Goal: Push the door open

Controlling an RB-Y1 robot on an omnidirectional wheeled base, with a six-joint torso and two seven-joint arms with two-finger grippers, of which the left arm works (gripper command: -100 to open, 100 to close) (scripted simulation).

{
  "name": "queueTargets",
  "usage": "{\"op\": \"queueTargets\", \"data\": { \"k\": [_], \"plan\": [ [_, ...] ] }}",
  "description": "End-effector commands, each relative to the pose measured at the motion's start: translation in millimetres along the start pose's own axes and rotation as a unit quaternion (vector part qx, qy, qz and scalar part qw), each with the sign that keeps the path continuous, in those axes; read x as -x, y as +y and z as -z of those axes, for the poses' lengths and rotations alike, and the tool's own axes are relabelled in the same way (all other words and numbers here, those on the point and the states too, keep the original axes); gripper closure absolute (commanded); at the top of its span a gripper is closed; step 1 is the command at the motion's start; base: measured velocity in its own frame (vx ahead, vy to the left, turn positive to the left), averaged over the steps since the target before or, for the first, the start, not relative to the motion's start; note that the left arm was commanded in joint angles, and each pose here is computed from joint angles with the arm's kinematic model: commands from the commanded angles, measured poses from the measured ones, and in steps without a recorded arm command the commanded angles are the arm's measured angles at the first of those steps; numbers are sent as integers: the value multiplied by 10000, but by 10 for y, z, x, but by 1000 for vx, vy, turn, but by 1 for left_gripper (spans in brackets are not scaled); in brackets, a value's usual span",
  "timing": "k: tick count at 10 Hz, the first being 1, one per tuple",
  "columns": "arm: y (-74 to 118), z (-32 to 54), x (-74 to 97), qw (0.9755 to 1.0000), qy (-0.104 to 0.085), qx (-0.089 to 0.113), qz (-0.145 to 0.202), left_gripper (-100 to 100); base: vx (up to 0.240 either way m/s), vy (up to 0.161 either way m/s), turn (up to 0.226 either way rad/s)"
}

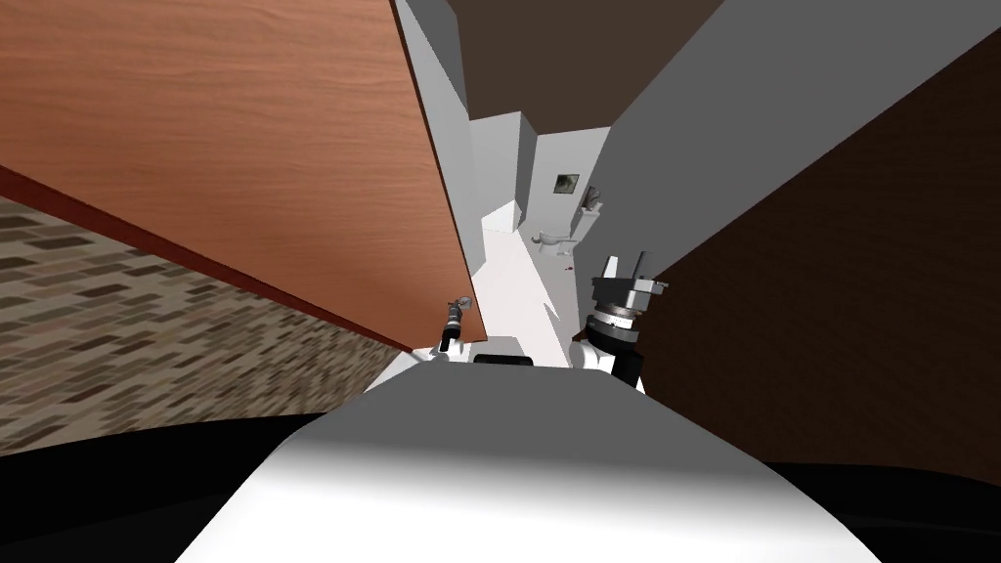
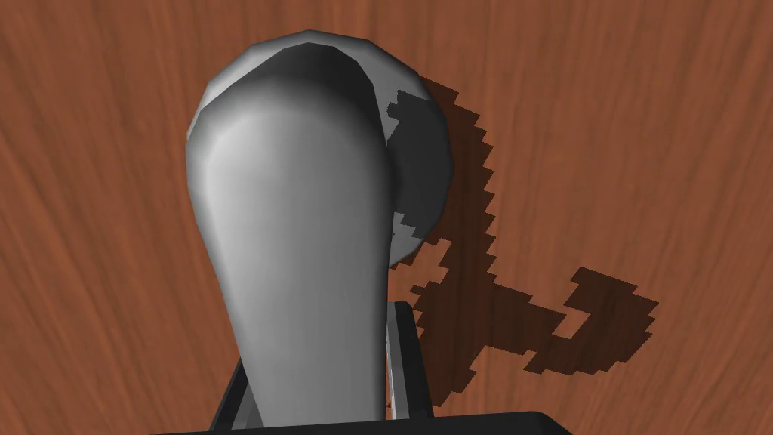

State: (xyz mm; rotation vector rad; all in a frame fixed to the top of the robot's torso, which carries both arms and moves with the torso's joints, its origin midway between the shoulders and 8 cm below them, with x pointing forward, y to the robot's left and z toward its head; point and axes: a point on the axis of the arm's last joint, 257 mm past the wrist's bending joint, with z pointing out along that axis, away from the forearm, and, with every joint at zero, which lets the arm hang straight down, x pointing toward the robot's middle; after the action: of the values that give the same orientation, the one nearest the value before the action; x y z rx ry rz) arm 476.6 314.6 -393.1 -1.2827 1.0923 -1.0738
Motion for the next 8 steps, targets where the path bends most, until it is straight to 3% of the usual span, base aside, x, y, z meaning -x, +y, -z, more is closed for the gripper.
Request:
{"op": "queueTargets", "data": {
  "k": [1, 8],
  "plan": [
    [-10, -16, 93, 10000, -91, -17, -17, 100, 181, -41, 48],
    [-21, 6, 522, 9984, -555, -28, -40, 100, 188, -33, 41]
  ]
}}
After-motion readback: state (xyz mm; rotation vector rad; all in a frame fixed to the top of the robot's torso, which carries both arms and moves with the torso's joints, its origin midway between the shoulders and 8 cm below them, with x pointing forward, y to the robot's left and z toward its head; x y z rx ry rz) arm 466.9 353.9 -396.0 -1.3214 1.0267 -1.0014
